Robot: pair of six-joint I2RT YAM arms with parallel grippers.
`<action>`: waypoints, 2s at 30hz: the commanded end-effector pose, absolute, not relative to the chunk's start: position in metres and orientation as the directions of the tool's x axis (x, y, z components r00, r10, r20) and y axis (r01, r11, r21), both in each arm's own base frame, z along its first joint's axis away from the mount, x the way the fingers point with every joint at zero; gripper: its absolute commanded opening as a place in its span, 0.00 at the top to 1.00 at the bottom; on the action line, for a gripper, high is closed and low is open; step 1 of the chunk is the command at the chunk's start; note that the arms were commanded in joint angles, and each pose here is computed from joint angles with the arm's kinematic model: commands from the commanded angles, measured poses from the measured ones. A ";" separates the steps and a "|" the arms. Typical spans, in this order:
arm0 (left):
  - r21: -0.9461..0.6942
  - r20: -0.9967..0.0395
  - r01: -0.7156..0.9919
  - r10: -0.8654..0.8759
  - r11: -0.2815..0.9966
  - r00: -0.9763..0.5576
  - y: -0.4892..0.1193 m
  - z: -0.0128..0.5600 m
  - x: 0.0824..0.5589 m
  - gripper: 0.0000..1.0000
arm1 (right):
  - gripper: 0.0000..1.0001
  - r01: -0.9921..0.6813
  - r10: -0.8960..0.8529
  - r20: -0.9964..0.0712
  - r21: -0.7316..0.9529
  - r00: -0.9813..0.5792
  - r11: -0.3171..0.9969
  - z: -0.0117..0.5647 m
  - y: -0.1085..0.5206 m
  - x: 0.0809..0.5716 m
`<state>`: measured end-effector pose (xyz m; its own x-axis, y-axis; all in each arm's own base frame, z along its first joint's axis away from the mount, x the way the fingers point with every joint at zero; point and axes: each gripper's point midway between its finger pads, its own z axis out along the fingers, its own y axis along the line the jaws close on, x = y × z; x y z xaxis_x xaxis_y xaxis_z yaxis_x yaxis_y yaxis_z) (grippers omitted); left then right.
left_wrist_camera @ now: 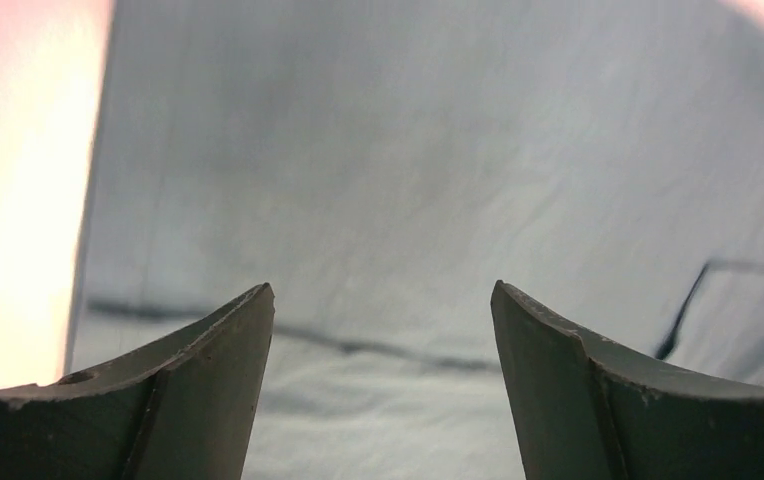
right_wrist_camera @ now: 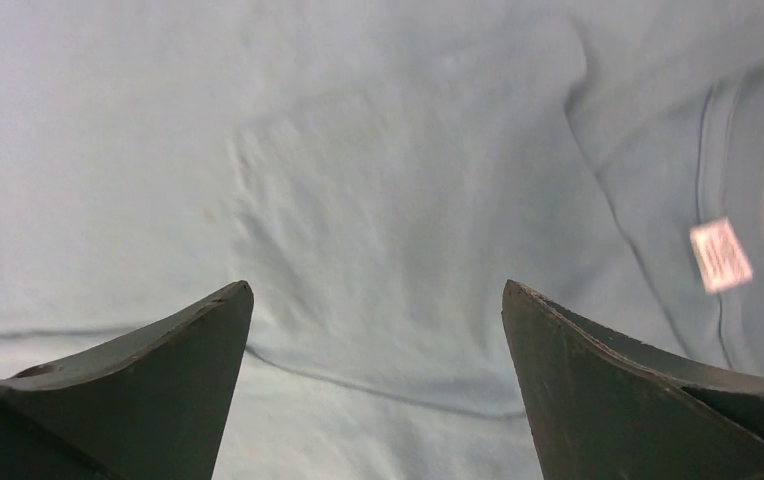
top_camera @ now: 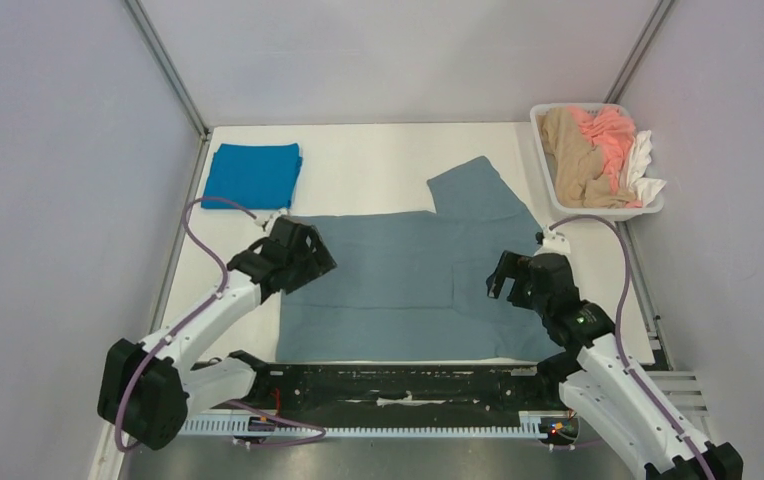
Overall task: Fold and stack the t-shirts
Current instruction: Fold the flattened tshirt in 1/3 of the way, then grab the side of the flattened tshirt furthest away from the robot with both arms
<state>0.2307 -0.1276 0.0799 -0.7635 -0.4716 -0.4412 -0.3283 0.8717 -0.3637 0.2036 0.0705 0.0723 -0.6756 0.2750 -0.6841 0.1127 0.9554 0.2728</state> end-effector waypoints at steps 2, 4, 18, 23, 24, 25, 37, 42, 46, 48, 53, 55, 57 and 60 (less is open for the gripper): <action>-0.346 -0.596 -0.360 -0.499 0.866 -0.629 -0.091 0.108 0.318 0.14 | 0.02 0.021 0.269 -0.828 0.297 -0.492 0.955 0.132 0.082 0.256; -0.353 -0.568 -0.400 -0.533 0.846 -0.627 -0.074 0.102 0.342 0.14 | 0.02 -0.015 0.257 -0.835 0.302 -0.487 0.953 0.132 0.089 0.262; -0.394 -0.479 -0.430 -0.580 0.813 -0.659 -0.044 0.020 0.458 0.15 | 0.02 -0.057 0.198 -0.840 0.262 -0.506 0.963 0.120 0.098 0.279; -0.429 -0.413 -0.407 -0.576 0.806 -0.706 -0.058 0.001 0.452 0.29 | 0.02 -0.042 0.202 -0.842 0.256 -0.500 0.966 0.119 0.094 0.278; -0.427 -0.409 -0.409 -0.575 0.807 -0.708 -0.058 0.000 0.450 0.32 | 0.02 -0.041 0.204 -0.843 0.257 -0.498 0.965 0.119 0.094 0.278; -0.423 -0.409 -0.416 -0.579 0.805 -0.705 -0.057 0.000 0.446 0.35 | 0.02 -0.041 0.205 -0.843 0.258 -0.498 0.965 0.119 0.094 0.278; -0.218 -0.413 -0.528 -0.568 0.821 -0.712 -0.024 -0.004 0.410 0.45 | 0.02 -0.042 0.202 -0.835 0.259 -0.512 0.965 0.115 0.095 0.277; -0.117 -0.456 -0.574 -0.557 0.811 -0.694 -0.003 0.006 0.408 0.44 | 0.02 -0.039 0.187 -0.831 0.243 -0.525 0.969 0.110 0.093 0.276; -0.144 -0.427 -0.558 -0.560 0.817 -0.710 -0.011 0.005 0.410 0.44 | 0.02 -0.033 0.177 -0.828 0.229 -0.533 0.973 0.107 0.091 0.275; -0.157 -0.402 -0.555 -0.566 0.817 -0.719 -0.015 -0.001 0.407 0.43 | 0.02 -0.032 0.175 -0.826 0.227 -0.535 0.973 0.106 0.091 0.275; -0.174 -0.337 -0.550 -0.574 0.817 -0.746 -0.026 -0.010 0.394 0.44 | 0.02 -0.030 0.168 -0.829 0.217 -0.533 0.976 0.106 0.089 0.276; -0.194 -0.323 -0.537 -0.570 0.821 -0.755 -0.031 -0.012 0.393 0.48 | 0.02 -0.025 0.168 -0.830 0.214 -0.532 0.977 0.106 0.088 0.276; -0.221 -0.309 -0.521 -0.566 0.824 -0.764 -0.037 -0.013 0.393 0.55 | 0.02 -0.023 0.168 -0.830 0.212 -0.533 0.977 0.105 0.088 0.277; -0.268 -0.280 -0.493 -0.557 0.828 -0.782 -0.048 -0.014 0.394 0.75 | 0.02 -0.018 0.175 -0.828 0.218 -0.533 0.976 0.105 0.089 0.279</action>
<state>0.4333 -0.0292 0.0216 -0.6697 -0.5953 -0.4440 -0.5209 0.8027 -0.2904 0.2707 0.0909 0.0980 -0.5624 0.1708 -0.8090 -0.0272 0.9741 0.2246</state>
